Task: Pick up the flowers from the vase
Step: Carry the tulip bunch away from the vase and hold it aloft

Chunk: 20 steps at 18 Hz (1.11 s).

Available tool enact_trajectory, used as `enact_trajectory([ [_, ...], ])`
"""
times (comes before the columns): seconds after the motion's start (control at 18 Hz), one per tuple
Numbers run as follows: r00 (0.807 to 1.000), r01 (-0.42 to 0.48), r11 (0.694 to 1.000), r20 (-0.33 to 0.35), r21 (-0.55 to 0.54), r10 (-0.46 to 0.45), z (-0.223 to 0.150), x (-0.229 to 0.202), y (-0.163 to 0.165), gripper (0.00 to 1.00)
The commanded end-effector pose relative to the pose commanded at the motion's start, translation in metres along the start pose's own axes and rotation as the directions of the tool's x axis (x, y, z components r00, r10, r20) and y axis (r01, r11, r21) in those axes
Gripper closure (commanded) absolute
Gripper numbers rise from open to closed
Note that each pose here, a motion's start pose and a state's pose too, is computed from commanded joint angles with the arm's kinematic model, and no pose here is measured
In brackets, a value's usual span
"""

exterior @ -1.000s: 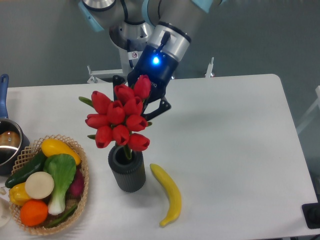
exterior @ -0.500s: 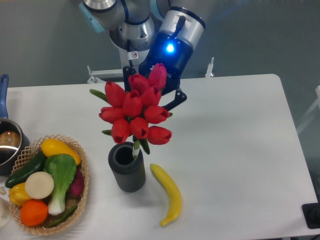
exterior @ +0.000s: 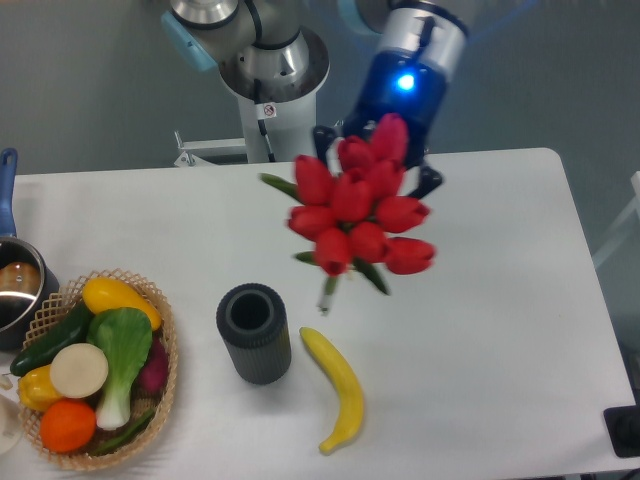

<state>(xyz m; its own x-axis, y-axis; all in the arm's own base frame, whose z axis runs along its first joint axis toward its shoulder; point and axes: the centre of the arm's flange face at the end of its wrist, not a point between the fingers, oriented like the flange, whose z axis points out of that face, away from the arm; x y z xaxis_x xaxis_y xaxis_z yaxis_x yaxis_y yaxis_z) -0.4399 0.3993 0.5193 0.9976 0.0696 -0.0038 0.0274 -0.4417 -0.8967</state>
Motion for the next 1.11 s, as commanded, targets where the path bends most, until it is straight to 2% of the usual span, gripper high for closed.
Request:
enact_trajectory([
  [0.17,0.999,-0.01,1.0,0.041,-0.018,0.01,-0.012,-0.029,0.024,1.0],
  [0.28,0.997,-0.059,0.998,0.05,-0.032,0.06,-0.016,-0.035,0.032,1.0],
  [0.39,0.988,-0.091,0.988,0.112,-0.123,0.105,-0.02,-0.047,0.047,1.0],
  [0.5,0.972,-0.123,0.966,0.166,-0.229,0.164,-0.024,-0.057,0.063,1.0],
  [0.72,0.966,-0.094,0.94,0.199,-0.328,0.166,-0.019,-0.076,0.09,1.0],
  [0.83,0.959,-0.062,0.907,0.227,-0.417,0.17,-0.009,-0.086,0.108,1.0],
  [0.94,0.958,-0.048,0.873,0.224,-0.485,0.177,0.011,-0.088,0.121,1.0],
  [1.11,0.954,-0.027,0.857,0.243,-0.514,0.176,0.011,-0.102,0.13,1.0],
])
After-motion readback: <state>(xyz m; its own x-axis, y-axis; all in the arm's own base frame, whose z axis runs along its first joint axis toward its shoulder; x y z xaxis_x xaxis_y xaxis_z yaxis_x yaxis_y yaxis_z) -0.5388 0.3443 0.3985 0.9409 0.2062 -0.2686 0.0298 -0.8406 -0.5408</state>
